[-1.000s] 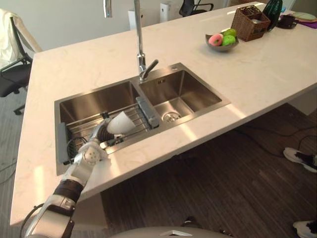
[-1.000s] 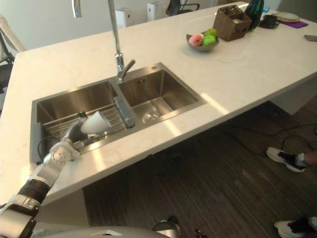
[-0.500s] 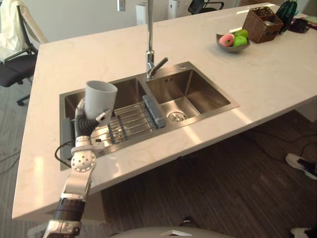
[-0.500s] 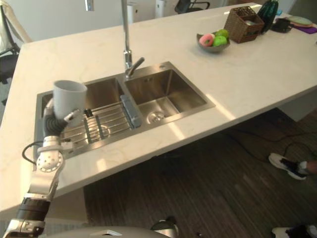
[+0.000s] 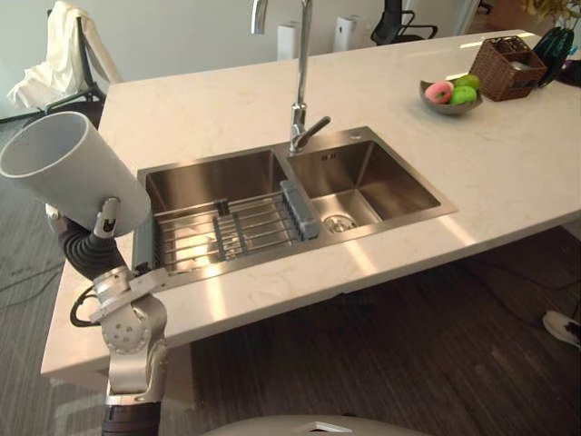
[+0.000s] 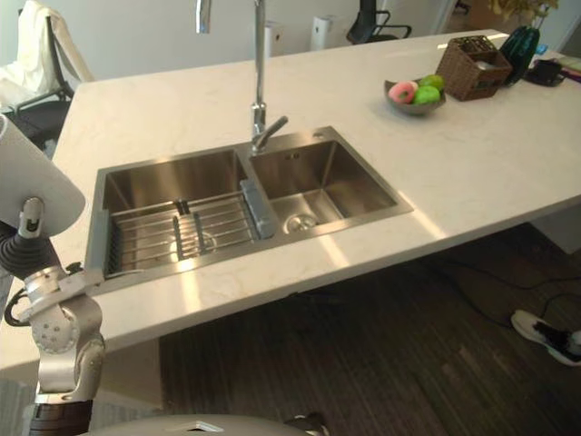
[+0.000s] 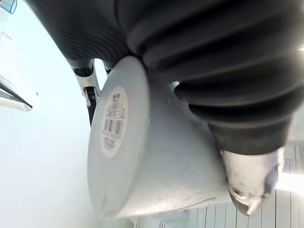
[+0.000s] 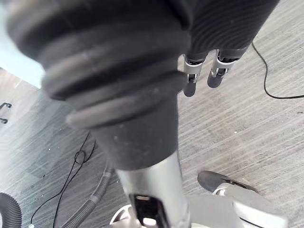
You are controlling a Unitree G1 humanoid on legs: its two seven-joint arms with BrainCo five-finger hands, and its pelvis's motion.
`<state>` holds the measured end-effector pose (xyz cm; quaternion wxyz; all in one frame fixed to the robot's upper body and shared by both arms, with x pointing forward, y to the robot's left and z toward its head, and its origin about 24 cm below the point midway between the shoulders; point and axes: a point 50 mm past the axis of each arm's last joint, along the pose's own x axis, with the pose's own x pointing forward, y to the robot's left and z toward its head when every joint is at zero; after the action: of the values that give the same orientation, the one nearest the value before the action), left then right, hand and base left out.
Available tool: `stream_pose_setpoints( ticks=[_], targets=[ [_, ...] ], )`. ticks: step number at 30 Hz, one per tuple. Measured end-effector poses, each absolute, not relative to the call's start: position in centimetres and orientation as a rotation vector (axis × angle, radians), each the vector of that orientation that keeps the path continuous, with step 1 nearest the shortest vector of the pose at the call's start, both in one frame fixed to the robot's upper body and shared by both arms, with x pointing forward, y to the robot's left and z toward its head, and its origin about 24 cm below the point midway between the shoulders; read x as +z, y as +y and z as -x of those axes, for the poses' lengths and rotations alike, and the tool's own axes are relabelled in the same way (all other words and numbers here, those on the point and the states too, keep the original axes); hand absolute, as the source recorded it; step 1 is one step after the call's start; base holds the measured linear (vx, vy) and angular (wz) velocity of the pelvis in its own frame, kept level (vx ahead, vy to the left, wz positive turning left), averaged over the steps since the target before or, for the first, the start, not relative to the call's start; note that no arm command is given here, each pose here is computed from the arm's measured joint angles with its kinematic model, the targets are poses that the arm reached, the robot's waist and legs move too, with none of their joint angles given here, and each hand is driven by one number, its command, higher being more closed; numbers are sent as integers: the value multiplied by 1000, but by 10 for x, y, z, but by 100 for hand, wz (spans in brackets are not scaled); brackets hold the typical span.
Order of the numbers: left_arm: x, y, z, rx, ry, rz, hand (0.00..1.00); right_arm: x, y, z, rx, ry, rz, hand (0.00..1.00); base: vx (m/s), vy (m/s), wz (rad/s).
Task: Walk over to the sink, pick up the cup, carry it to the dishwasher, place the cup inside the dishwasher, then close the dishwasher door
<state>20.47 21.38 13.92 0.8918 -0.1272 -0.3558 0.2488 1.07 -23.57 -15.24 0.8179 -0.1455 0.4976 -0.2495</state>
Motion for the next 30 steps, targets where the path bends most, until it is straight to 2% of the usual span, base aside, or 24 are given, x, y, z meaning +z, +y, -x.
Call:
stream_pose_setpoints(
  ticks=[5,9,14,21,28,29,30],
  targets=[
    [147,225,-188,586,-808,263,100,-147,-231,-10,-598,989,309,0,0,2,2],
    [144,229,-184,623,-809,286,100,-126,-239,-49,-715,702,184,0,0,0,0],
    [145,233,-178,628,-832,302,100,-102,-243,-82,-690,446,98,0,-7,2,2],
    [148,239,-174,626,-859,288,100,-92,-236,-96,-680,322,-63,0,1,1,3],
    [148,238,-174,598,-860,281,100,-91,-231,-103,-555,270,-231,0,0,0,0],
    [143,242,-173,624,-849,275,100,-102,-221,-103,-451,313,-389,0,0,0,0],
    [143,242,-173,624,-849,275,100,-102,-221,-103,-451,313,-389,0,0,0,0]
  ],
)
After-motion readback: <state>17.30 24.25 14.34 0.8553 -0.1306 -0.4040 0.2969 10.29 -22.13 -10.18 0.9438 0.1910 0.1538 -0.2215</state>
